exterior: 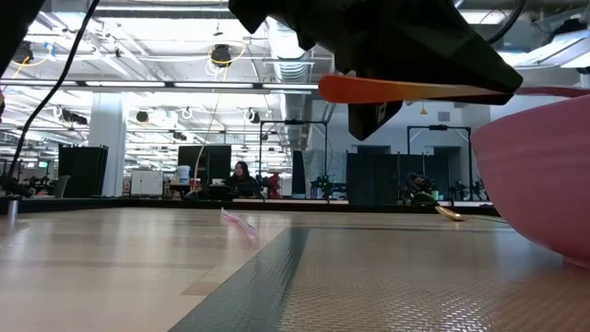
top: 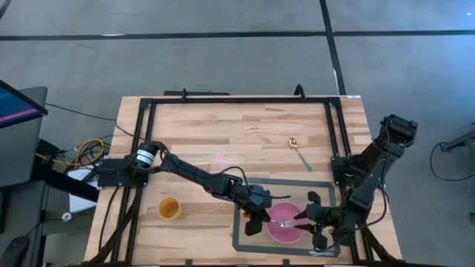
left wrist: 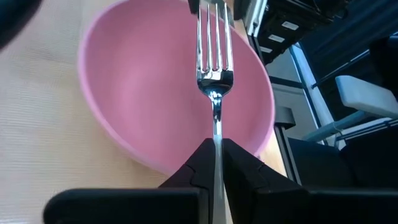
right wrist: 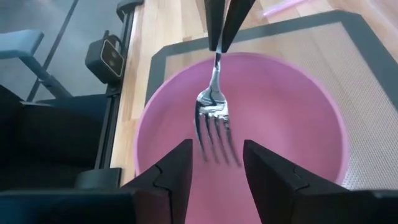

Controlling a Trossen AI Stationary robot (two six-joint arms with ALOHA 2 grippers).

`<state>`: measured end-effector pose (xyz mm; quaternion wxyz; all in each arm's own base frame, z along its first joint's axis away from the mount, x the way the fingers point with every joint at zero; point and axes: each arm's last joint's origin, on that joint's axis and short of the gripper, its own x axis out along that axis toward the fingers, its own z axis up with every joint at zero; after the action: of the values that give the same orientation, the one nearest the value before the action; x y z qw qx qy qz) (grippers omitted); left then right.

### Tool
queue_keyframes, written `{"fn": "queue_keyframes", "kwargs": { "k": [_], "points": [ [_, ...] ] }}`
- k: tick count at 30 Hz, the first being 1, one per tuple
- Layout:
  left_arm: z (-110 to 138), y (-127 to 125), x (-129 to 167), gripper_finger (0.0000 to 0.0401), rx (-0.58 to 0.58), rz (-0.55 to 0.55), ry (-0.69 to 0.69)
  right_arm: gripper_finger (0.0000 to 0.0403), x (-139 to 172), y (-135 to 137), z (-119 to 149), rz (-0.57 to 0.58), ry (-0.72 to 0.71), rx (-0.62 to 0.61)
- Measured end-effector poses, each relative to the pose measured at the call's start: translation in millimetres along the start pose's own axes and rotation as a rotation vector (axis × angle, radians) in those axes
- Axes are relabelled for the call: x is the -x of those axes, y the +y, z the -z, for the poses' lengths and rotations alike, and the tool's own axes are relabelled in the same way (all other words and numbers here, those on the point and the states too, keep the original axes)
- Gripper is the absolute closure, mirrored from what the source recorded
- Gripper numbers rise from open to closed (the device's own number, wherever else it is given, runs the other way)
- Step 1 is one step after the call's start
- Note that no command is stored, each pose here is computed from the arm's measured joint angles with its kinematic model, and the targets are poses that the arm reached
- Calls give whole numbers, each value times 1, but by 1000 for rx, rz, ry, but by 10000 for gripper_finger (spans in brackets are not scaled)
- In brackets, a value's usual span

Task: Pick & Place Utensil
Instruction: Put the fork in the pink bowl

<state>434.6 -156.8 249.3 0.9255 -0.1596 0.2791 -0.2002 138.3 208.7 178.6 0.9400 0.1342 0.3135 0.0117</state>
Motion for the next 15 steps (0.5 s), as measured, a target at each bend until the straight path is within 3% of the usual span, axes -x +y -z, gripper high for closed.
{"fn": "queue_keyframes", "kwargs": {
  "k": [8, 15],
  "points": [
    [-2, 4, 1, 380, -3, -61, -25, 274, -17, -7, -10, 90, -80, -54],
    [-2, 5, 1, 380, -3, -65, -23, 333, -37, -9, -3, 80, 5, -32]
  ]
}}
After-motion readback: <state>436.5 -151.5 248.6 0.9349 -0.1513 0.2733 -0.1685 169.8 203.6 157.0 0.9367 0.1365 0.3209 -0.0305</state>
